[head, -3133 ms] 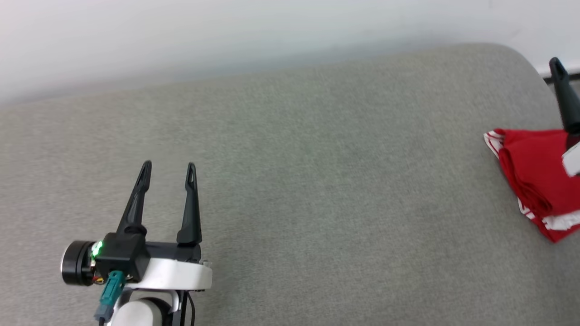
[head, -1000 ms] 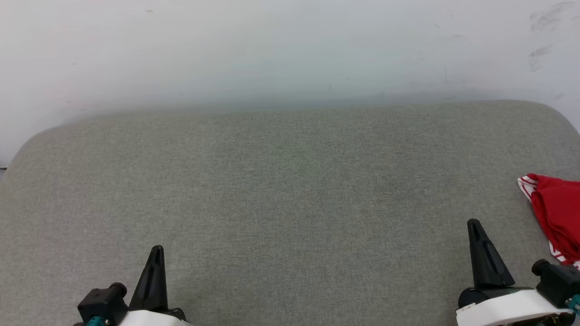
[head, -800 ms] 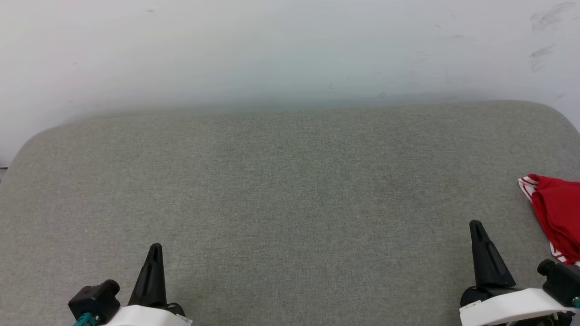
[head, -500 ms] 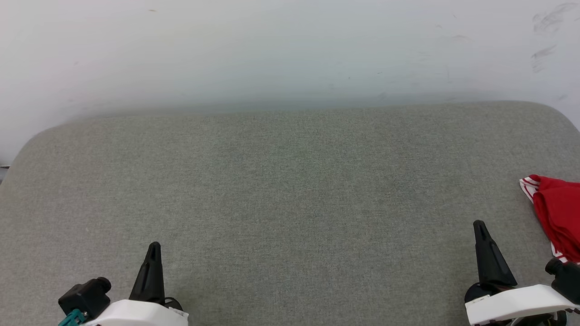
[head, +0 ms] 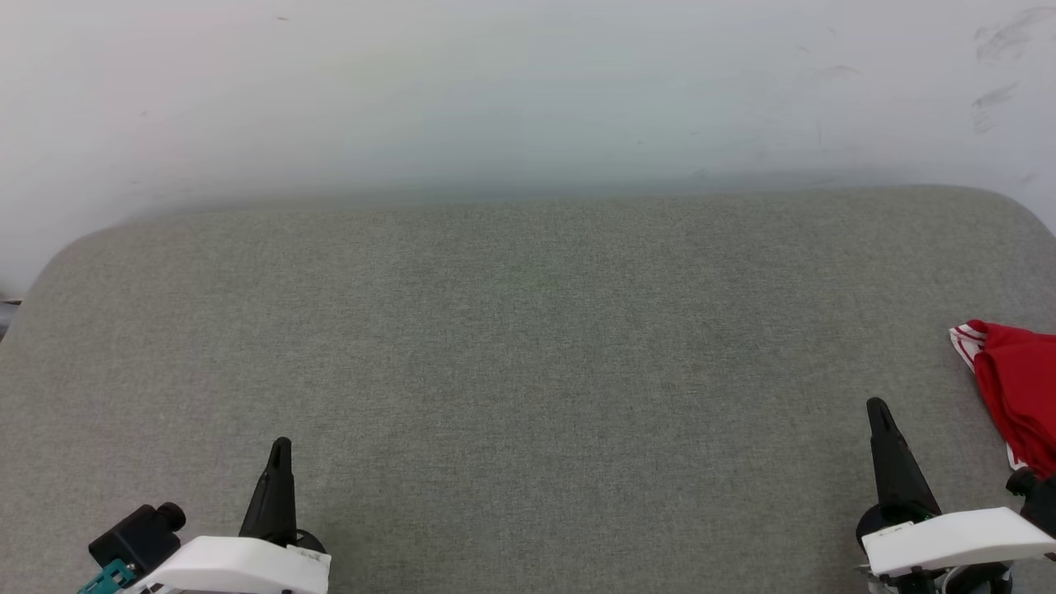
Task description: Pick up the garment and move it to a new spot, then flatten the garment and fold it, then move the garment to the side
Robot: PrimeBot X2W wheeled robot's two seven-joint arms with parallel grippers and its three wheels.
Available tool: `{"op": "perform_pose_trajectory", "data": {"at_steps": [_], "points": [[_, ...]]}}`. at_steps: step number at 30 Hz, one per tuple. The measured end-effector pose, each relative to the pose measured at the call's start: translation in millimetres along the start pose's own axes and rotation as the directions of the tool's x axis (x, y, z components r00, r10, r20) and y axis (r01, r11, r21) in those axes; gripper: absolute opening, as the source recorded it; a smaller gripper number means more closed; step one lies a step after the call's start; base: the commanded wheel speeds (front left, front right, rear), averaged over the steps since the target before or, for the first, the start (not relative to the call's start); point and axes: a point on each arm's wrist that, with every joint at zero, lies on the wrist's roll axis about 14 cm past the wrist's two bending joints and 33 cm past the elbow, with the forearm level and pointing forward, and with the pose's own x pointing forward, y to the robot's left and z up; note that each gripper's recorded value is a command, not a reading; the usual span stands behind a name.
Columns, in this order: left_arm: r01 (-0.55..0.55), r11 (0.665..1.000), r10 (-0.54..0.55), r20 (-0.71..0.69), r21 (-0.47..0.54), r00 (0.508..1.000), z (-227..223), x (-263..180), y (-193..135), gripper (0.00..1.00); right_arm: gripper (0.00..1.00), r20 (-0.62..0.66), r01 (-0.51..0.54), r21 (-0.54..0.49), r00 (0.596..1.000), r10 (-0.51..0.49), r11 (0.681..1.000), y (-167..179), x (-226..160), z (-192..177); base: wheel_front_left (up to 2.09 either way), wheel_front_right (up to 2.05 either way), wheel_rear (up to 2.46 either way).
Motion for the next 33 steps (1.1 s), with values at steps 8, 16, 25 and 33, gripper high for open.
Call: {"op": "perform_pose_trajectory", "data": {"at_steps": [8, 16, 25, 33], "points": [[-0.005, 0.994, 0.004, -0.009, -0.11, 1.0, 0, 3, 0, 0.0, 0.0, -0.008, 0.011, 0.099, 1.0, -0.01, 0.995, -1, 4, 0, 0.0, 0.0, 0.0], [-0.007, 0.978, 0.004, -0.016, -0.208, 1.0, 1, 7, 0, 0.0, 0.0, -0.021, 0.025, 0.189, 1.0, -0.022, 0.982, -3, 5, -2, 0.0, 0.0, 0.0], [-0.014, 0.951, 0.006, -0.027, -0.309, 1.0, 1, 8, 1, 0.0, 0.0, -0.029, 0.031, 0.282, 0.999, -0.024, 0.959, -3, 9, -2, 0.0, 0.0, 0.0], [-0.016, 0.921, 0.005, -0.031, -0.39, 1.0, 2, 10, 1, 0.0, 0.0, -0.041, 0.04, 0.357, 0.999, -0.027, 0.933, -4, 11, -4, 0.0, 0.0, 0.0]]}}
